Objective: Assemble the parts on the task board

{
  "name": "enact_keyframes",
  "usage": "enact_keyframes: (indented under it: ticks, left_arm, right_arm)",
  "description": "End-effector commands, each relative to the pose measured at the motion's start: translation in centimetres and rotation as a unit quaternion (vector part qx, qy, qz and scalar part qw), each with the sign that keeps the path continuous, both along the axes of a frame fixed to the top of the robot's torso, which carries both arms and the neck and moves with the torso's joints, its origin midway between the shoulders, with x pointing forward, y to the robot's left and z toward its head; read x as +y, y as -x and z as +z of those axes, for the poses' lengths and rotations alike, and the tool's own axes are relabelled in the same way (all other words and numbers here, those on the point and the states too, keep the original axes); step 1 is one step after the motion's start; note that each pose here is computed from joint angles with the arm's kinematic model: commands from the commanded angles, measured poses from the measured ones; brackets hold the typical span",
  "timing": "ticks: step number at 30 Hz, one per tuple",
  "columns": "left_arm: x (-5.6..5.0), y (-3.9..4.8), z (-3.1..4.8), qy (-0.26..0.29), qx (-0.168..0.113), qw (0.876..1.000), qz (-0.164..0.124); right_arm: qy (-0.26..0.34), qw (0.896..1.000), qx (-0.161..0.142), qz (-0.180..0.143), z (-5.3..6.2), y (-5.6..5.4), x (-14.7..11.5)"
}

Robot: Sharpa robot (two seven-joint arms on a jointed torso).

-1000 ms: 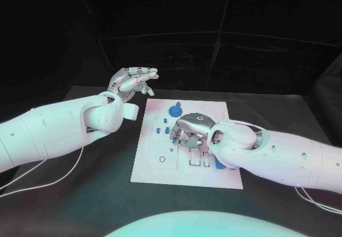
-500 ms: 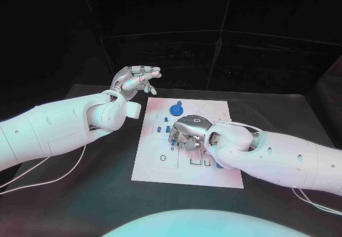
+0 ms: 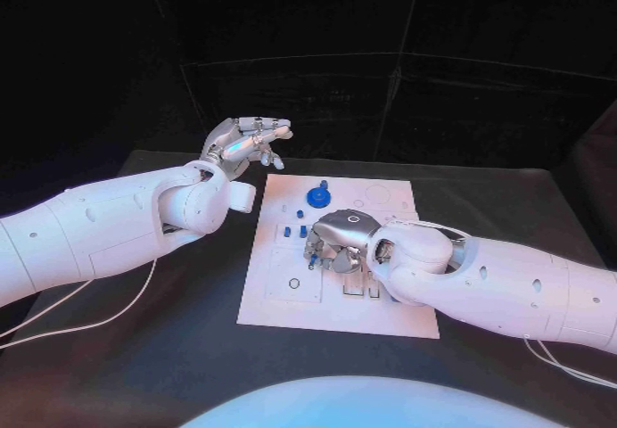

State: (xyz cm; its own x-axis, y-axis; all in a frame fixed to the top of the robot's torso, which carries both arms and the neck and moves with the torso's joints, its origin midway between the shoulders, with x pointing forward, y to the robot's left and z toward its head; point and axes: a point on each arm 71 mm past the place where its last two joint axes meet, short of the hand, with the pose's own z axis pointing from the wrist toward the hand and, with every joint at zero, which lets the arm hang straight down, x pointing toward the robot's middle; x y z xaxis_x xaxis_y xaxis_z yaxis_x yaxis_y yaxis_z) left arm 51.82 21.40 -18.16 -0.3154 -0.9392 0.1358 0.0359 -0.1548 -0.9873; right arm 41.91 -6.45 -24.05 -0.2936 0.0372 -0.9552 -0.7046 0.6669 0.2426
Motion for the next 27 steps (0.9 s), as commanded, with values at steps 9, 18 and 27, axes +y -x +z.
enact_keyframes:
  ticks: [9,18,27]
  left_arm:
    - [-0.03,-0.04,0.09,0.004,0.0,1.0,-0.006]
    - [0.05,-0.11,0.05,0.003,0.001,1.0,-0.004]
    - [0.05,-0.14,0.02,0.003,0.001,1.0,-0.004]
  right_arm:
    - [0.014,1.0,0.006,0.005,-0.3,0.13,0.2]
    - [0.016,1.0,0.008,0.007,-0.46,0.15,0.38]
    - [0.027,1.0,0.012,0.006,-0.73,0.18,0.56]
